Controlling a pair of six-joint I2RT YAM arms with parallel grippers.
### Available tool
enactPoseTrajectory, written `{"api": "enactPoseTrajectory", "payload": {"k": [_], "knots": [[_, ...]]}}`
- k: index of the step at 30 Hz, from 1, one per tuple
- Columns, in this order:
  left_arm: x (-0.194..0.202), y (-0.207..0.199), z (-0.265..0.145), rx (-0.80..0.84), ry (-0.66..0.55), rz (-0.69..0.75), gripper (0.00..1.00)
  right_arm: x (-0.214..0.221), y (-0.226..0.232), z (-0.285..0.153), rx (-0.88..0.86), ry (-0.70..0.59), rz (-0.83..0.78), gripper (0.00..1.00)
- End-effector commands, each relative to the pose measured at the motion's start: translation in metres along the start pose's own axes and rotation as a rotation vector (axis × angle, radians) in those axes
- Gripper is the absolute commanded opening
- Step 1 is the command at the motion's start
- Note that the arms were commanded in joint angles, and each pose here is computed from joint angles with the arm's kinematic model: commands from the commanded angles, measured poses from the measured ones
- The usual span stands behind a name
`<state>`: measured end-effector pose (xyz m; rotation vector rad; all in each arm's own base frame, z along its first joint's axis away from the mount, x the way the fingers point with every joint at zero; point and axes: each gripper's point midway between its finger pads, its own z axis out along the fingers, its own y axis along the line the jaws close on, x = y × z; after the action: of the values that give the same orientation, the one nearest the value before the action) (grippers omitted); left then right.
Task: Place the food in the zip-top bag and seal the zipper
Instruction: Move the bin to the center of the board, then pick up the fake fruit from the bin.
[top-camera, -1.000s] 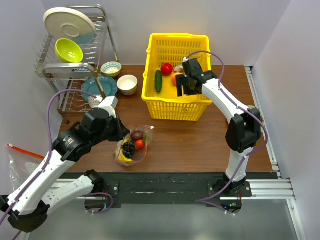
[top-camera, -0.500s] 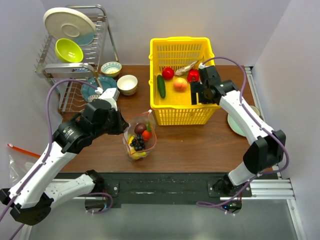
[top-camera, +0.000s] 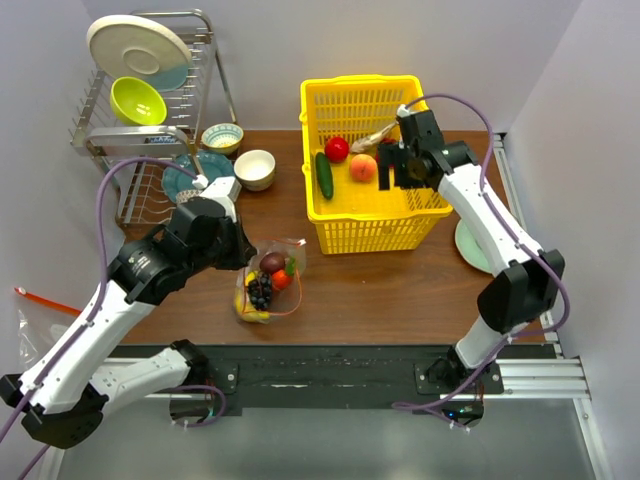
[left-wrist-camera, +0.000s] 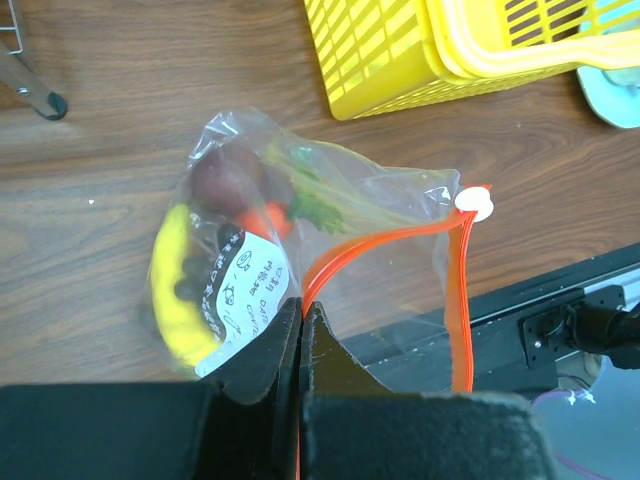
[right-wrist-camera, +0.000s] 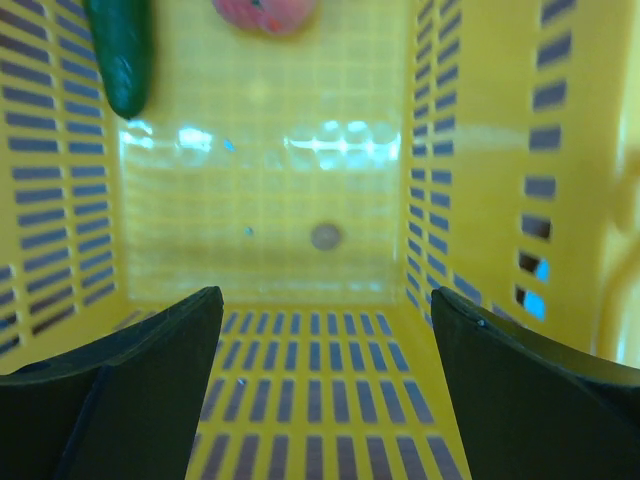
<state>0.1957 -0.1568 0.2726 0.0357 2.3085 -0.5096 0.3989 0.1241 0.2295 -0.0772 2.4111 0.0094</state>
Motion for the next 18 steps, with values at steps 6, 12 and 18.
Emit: {"api": "enactPoseTrajectory", "payload": {"k": [6,12,18], "knots": [[-0.021,-0.003,-0.009,-0.007,-0.058,0.031,0.0,-0.063,0.045,0.072,-0.107,-0.079,0.022,0.98],[-0.016,-0.005,-0.001,0.002,-0.034,0.028,0.0,-0.085,0.053,0.131,-0.053,-0.1,0.017,0.98],[-0.015,-0.002,0.002,-0.02,-0.03,0.037,0.0,-0.08,0.057,0.187,-0.021,-0.107,0.03,0.98]]}}
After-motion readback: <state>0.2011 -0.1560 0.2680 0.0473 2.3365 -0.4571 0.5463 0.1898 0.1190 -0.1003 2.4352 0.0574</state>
